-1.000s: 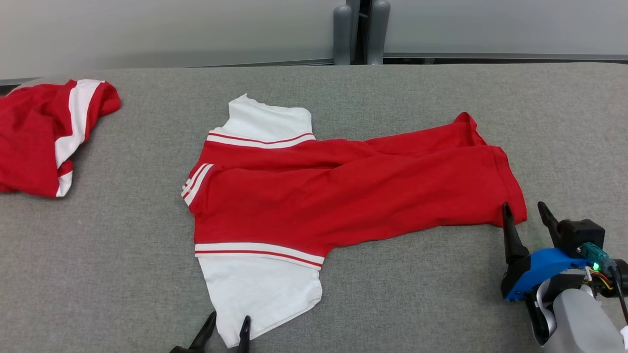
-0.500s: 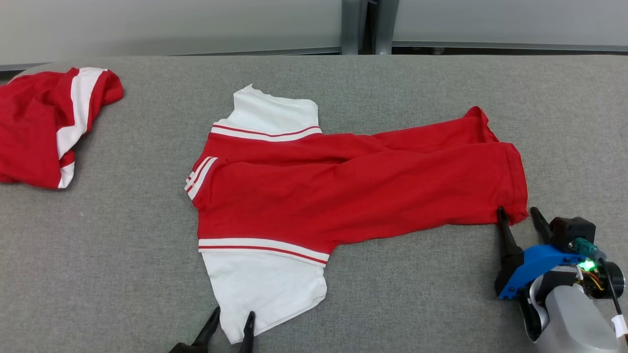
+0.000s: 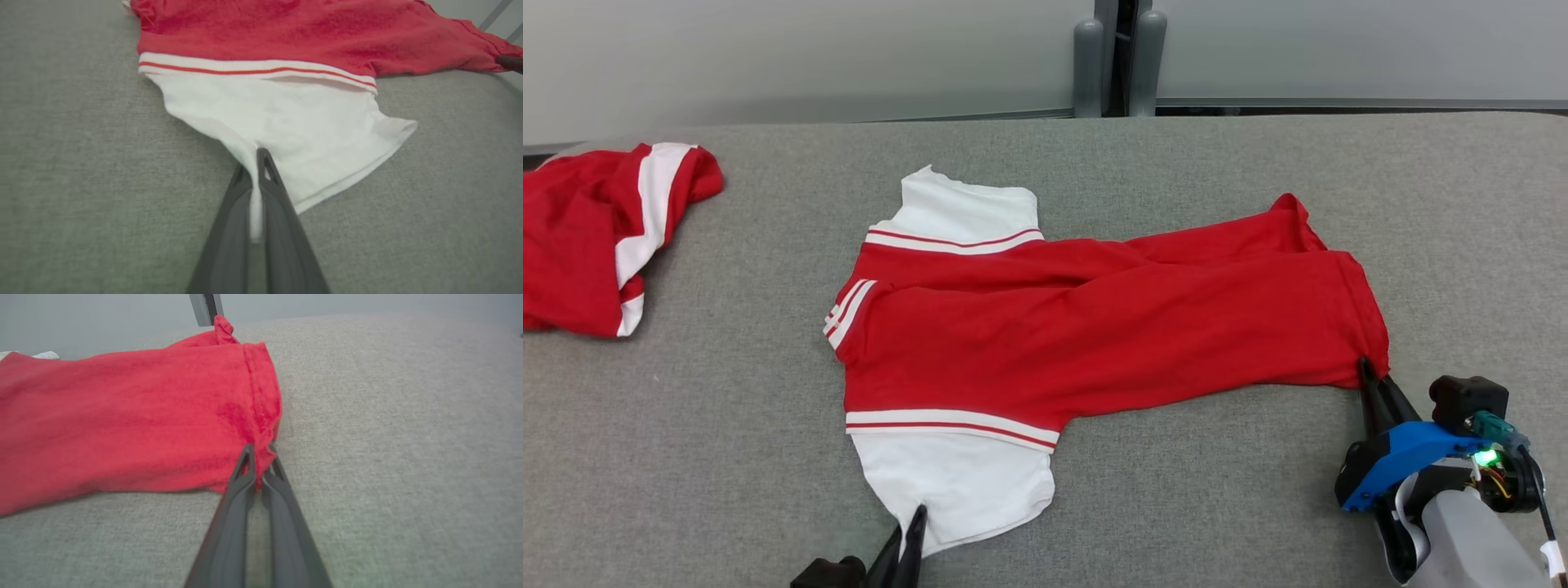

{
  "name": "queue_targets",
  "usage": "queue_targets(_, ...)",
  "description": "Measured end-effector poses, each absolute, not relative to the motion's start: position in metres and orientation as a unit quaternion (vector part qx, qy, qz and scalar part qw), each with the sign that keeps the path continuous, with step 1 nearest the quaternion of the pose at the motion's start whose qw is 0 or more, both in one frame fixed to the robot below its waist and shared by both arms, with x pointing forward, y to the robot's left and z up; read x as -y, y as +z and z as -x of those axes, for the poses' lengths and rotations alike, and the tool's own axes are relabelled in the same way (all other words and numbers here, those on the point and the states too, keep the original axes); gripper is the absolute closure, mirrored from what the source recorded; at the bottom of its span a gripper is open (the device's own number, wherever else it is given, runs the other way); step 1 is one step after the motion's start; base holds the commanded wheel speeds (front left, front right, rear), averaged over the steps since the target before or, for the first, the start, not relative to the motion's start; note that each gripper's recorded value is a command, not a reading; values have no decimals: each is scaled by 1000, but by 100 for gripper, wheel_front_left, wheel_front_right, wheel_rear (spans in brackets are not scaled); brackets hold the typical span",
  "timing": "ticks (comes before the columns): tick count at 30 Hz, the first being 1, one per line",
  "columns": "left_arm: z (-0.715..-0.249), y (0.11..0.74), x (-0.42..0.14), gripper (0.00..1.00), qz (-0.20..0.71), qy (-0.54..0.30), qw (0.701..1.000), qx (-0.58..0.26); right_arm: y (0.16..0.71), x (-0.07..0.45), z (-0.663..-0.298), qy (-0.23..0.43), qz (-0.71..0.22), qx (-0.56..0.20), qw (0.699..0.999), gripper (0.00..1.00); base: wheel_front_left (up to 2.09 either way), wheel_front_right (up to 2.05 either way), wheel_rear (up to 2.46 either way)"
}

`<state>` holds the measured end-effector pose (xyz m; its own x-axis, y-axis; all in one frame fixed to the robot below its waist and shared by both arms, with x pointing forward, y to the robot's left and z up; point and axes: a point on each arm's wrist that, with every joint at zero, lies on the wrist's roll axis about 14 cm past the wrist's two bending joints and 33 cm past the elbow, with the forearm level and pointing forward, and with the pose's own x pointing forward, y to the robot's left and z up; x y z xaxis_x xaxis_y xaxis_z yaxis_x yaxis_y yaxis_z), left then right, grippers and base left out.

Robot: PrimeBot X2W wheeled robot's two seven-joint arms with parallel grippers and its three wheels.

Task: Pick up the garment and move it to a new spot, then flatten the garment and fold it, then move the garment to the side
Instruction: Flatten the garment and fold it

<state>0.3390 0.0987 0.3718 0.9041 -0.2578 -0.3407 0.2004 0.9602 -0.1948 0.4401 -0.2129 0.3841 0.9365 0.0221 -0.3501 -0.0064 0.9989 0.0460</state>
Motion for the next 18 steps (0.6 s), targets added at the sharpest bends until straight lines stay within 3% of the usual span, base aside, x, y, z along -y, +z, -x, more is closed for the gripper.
queue_targets(8,-374,422,-110,100,58,-116,987,-95,415,209,-437,18,-23,-124,992,100,0,0,0)
queue_targets(18,-481,539,-127,100,-24,-133,987,87,494,198,-485,50,-11,-3,999,100,0,0,0)
